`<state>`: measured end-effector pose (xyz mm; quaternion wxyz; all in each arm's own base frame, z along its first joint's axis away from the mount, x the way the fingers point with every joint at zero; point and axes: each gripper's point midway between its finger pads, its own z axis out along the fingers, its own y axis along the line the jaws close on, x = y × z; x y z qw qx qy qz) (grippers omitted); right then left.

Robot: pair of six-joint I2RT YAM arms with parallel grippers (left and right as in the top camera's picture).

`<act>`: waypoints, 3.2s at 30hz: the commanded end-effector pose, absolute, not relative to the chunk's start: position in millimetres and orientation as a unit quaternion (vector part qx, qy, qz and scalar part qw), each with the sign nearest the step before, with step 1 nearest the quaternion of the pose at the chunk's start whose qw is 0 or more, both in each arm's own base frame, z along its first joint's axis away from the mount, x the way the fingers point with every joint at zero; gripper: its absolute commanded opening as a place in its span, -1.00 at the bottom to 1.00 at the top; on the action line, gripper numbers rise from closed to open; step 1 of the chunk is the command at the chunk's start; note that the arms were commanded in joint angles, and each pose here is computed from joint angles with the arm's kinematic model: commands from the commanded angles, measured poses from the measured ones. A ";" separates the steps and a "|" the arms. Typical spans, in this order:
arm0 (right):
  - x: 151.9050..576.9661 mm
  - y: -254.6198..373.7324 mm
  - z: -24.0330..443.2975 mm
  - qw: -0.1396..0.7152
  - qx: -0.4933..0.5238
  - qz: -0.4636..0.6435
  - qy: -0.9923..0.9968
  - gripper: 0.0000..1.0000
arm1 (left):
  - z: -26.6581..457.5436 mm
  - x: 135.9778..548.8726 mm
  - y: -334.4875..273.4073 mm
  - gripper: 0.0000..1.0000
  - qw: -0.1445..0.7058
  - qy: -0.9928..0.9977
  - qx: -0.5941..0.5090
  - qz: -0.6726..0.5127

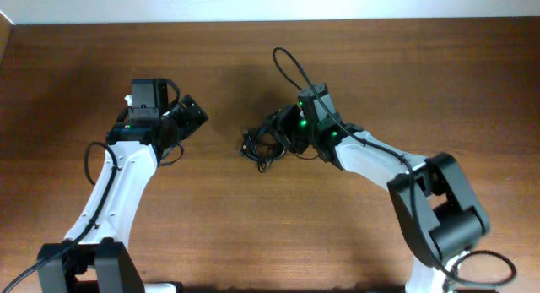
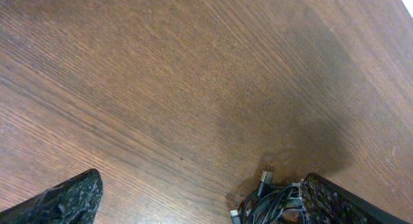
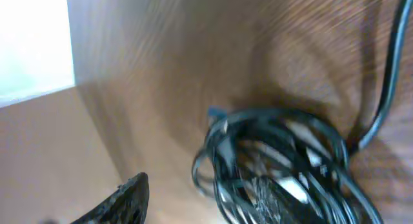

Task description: Untangle cables

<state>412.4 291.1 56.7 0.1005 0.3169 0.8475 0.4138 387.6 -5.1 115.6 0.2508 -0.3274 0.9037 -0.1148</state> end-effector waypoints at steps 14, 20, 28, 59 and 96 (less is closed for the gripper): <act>442.6 308.8 1.5 0.150 0.413 0.420 0.794 -0.77 | 111.0 385.2 -1.6 0.98 0.245 0.903 -0.336 -0.108; 441.6 336.2 78.6 0.177 0.156 0.551 0.800 -0.91 | 108.3 380.6 -1.7 0.99 0.235 0.907 -0.333 -0.104; 401.1 336.6 201.9 0.183 -0.016 0.638 0.748 -0.91 | 121.2 383.6 -53.2 0.99 0.240 0.941 -0.119 -0.205; 347.1 311.7 352.3 0.160 -0.097 0.768 0.612 -0.92 | 42.8 427.6 -146.6 0.96 0.224 0.936 -0.089 -0.255; 275.4 225.8 99.6 0.026 0.115 0.235 0.965 0.25 | 56.9 419.3 -11.6 0.98 0.201 0.907 -0.218 -0.300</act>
